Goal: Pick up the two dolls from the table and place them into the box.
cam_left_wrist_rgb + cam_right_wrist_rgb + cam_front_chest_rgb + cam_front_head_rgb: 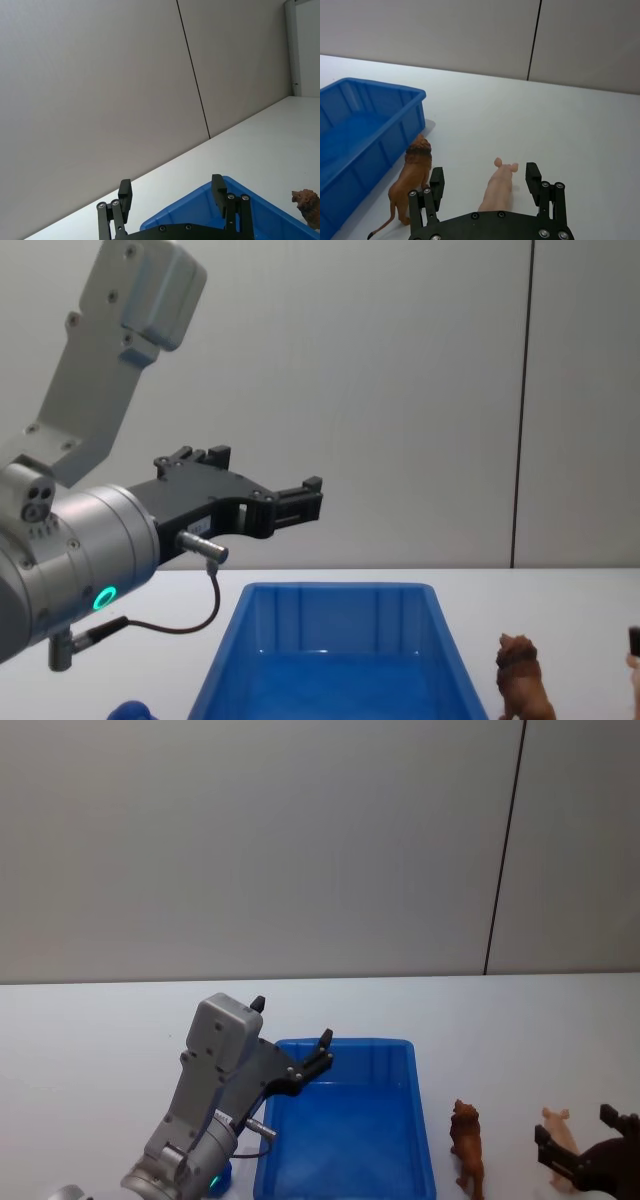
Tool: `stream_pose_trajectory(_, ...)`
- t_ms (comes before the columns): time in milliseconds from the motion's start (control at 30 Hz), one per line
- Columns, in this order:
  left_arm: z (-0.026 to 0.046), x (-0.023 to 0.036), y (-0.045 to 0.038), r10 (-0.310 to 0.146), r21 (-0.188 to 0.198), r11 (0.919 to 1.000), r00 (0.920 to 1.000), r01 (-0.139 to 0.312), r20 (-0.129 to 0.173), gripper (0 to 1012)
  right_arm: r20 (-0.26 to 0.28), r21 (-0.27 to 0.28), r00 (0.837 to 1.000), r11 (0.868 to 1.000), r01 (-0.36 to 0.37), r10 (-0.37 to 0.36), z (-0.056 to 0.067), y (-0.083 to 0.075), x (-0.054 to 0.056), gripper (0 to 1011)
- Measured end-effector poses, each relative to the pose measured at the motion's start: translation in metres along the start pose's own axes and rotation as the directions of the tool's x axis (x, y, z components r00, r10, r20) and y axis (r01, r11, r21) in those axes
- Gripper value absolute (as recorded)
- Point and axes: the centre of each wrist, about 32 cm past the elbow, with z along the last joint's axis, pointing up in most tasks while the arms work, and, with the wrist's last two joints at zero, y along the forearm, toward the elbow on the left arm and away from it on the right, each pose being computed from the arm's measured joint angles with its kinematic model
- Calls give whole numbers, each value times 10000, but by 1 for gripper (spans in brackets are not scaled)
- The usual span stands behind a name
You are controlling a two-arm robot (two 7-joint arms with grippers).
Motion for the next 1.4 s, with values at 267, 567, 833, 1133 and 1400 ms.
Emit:
stream_pose_trajectory(267,0,0,0,1,0,10000,10000,-1,0,1001,-208,-544,9997,9985,90,-102,-78,59,16,1001)
stream_pose_trajectory(567,0,0,0,1,0,10000,10000,-1,0,1002,-456,-1095,9987,9938,171,-222,-149,145,20,983)
stream_pose_trajectory(833,0,0,0,0,0,10000,10000,0,-1,1002,-699,-1450,9970,9892,224,-328,-175,218,16,808)
stream_pose_trajectory(1133,0,0,0,0,0,10000,10000,0,0,1001,-931,-1694,9941,9848,387,-551,-182,279,9,493)
stream_pose_trajectory(1400,0,0,0,0,0,10000,10000,0,0,1002,-998,-1693,9926,9842,517,-693,-171,299,5,371)
